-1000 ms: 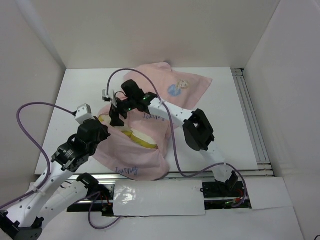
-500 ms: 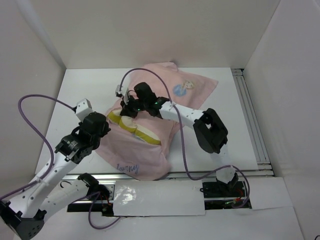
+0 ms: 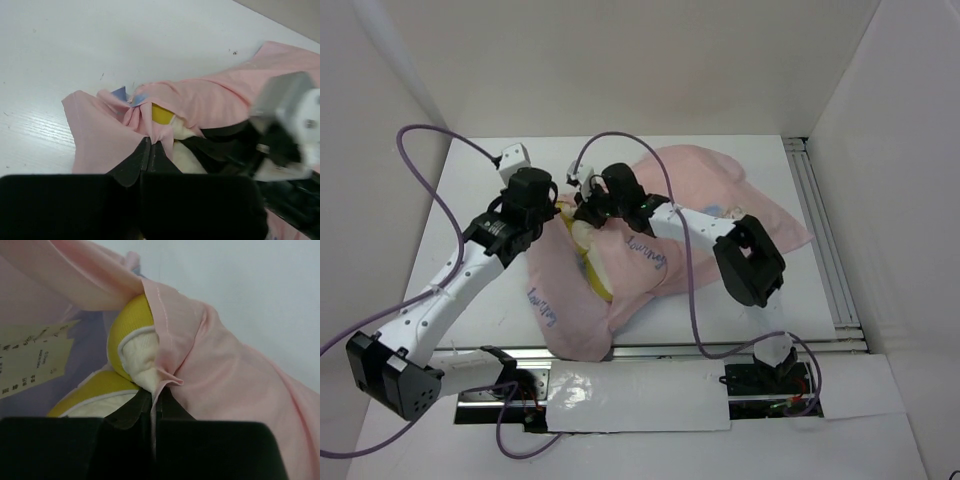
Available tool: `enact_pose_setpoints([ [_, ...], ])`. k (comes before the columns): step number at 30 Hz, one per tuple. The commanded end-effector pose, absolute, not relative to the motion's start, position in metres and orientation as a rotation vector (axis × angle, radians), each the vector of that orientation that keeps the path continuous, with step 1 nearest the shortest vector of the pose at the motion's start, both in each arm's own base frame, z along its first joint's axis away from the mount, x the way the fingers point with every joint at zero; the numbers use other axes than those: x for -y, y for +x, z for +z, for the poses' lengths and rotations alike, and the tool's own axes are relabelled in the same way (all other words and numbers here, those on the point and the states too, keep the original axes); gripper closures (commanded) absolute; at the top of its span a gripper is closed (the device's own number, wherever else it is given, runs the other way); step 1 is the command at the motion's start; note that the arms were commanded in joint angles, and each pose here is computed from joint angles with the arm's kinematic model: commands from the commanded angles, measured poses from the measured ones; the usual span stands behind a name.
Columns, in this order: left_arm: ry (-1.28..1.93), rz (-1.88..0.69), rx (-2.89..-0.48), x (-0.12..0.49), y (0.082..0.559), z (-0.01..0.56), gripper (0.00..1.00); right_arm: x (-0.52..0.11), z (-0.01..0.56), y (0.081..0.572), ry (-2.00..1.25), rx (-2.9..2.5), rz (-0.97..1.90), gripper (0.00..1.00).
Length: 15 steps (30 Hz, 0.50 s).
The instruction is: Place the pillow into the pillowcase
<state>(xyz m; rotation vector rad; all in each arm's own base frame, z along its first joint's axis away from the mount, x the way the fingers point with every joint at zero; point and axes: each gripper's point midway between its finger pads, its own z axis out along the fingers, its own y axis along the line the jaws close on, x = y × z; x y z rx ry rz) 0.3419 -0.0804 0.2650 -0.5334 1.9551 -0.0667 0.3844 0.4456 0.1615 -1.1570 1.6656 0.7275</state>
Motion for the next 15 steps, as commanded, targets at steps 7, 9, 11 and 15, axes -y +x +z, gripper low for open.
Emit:
enact_pose_setpoints([
  [7,-0.379,-0.235,-1.740,0.105,0.381,0.345,1.00,-0.460,0.035,0.394,-1.048,-1.981,0.698,1.00],
  [9,-0.361,-0.208,-1.809,0.108,0.382,0.320,1.00,-0.467,0.061,0.401,-1.029,-1.924,0.743,0.79],
  [11,-0.376,-0.205,-1.838,0.108,0.380,0.307,1.00,-0.471,0.083,0.397,-1.044,-1.896,0.784,0.61],
  [15,-0.452,-0.180,-1.917,0.102,0.375,0.268,1.00,-0.460,0.131,0.398,-1.052,-1.870,0.716,0.30],
])
